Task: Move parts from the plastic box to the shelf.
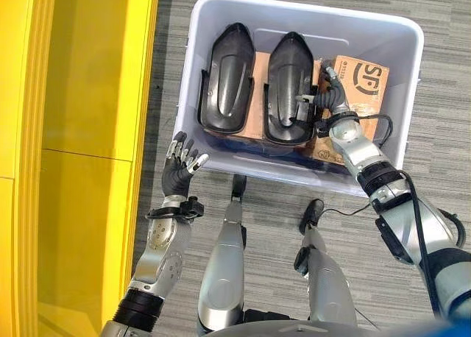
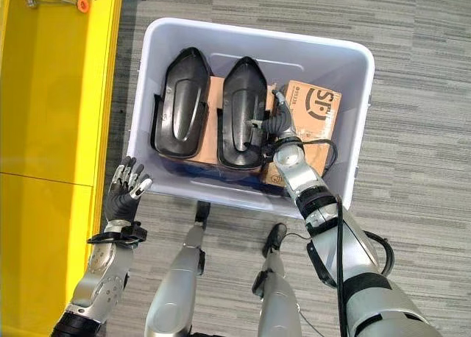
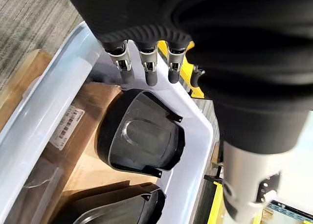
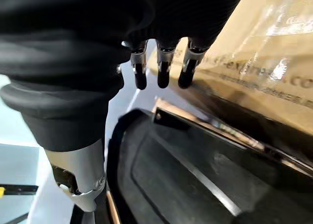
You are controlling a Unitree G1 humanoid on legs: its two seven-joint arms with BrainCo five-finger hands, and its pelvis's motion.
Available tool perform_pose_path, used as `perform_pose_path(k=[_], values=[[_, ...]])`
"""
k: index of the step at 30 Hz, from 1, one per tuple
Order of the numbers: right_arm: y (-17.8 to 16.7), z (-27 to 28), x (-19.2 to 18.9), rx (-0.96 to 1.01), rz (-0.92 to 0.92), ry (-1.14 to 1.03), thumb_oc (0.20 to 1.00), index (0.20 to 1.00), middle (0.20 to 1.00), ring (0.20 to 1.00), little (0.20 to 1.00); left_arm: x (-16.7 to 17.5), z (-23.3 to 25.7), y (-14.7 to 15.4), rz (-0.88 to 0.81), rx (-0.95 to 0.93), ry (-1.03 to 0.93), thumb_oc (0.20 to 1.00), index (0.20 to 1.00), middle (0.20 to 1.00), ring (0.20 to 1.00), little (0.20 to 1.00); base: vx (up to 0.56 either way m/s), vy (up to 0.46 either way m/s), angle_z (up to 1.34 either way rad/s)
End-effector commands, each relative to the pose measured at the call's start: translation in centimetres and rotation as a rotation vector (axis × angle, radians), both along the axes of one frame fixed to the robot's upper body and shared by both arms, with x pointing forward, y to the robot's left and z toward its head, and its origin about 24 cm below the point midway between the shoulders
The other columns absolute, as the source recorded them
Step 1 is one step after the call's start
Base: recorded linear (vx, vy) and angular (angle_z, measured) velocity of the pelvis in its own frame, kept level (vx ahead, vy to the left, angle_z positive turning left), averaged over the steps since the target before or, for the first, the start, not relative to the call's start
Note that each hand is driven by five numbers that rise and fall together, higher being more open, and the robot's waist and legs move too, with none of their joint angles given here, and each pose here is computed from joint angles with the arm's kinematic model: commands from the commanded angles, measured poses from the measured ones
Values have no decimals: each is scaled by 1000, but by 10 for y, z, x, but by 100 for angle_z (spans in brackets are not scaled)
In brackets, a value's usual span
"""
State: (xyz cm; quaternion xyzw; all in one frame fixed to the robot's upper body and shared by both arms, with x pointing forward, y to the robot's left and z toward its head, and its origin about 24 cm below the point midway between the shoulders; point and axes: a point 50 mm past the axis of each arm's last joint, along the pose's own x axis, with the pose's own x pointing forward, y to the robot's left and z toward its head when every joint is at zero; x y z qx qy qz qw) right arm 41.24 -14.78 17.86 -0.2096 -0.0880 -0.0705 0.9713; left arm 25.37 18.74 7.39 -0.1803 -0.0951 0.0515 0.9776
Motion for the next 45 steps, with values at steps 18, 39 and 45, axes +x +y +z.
perform_pose_path(k=[18,39,45], values=[[-22,43,14,17,-95,-34,1000,1000,1000,1000,1000,-1,36,-15,-90,-25,-184,1000,1000,1000,1000,1000,2,0,1],[-45,-40,2,235,-189,223,1000,1000,1000,1000,1000,1,31,-29,-134,-34,-159,1000,1000,1000,1000,1000,12,3,3],[-43,-61,-3,125,-206,306,1000,1000,1000,1000,1000,0,32,-31,-142,-32,-164,1000,1000,1000,1000,1000,0,0,0]])
